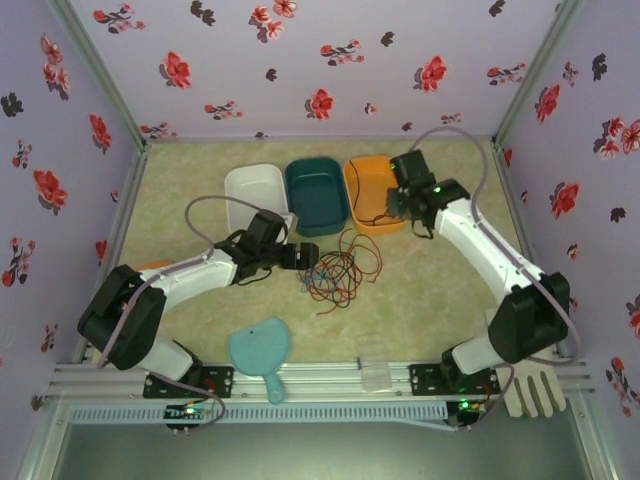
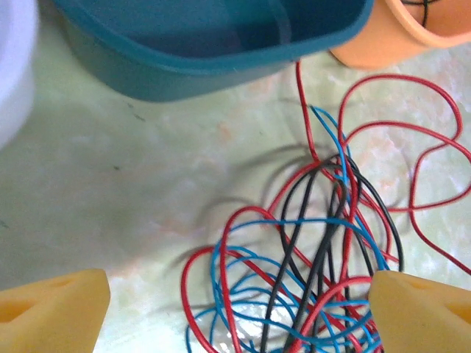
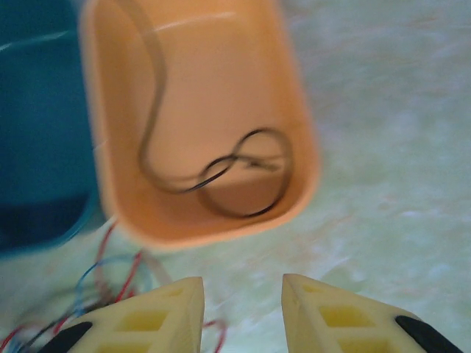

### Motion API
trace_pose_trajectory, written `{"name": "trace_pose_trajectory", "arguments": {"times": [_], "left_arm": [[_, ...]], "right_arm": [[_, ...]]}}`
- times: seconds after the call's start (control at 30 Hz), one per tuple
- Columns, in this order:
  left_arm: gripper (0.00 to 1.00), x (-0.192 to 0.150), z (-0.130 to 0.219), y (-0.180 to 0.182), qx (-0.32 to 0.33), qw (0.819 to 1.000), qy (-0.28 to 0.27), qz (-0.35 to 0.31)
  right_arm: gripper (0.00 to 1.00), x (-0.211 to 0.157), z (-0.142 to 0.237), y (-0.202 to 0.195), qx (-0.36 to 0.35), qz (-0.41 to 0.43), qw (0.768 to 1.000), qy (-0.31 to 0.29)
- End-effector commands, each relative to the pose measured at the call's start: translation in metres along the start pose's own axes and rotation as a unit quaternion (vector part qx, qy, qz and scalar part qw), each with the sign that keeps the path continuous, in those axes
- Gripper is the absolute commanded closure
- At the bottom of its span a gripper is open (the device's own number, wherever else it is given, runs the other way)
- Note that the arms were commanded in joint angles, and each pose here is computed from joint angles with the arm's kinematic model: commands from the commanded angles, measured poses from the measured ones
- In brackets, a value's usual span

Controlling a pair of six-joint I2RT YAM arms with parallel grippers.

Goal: Untangle the cables

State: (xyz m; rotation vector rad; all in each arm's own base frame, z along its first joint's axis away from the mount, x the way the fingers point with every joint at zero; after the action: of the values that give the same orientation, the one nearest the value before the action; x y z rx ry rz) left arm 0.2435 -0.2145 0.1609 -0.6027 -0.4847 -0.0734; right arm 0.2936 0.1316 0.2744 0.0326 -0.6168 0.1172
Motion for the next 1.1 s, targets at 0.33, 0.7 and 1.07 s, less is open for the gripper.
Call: {"name": "trace_pose_trajectory", "arguments": {"times": [0.33,0.7,1.07], "left_arm": [[0.48,-0.014,-0.016,0.003,-0.063,0.996,0.039,0.04],[0.87,-0.019,-0.001,0.014,-0.038,0.998,0.013,0.054],[0.93,-0.02,0.003,0.018,-0.034,0.998,0.008,0.061]], "right_arm": [[0.67,-0.053,-0.006,0.067,0.148,0.035,0.988,0.015],[0.59,-0.059,-0.014,0.085,0.19,0.104,0.976,-0.005],[0.6,-0.067,-0.048,0.114,0.183,0.19,0.963,0.047]]}}
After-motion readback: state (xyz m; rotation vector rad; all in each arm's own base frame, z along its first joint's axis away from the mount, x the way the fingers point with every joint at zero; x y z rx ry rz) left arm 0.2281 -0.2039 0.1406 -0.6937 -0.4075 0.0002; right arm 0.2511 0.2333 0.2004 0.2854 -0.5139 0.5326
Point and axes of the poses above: each hand's point on the last joint's axis, 136 mm out from that joint toward the fingers, its own z axis back along the fingers, its own y axis along the line the jaws close on, x = y × z, the point moved 10 cm from there along z, back along the fingers, and after that the axes turned 8 degrees about z, right-handed, at the moved point
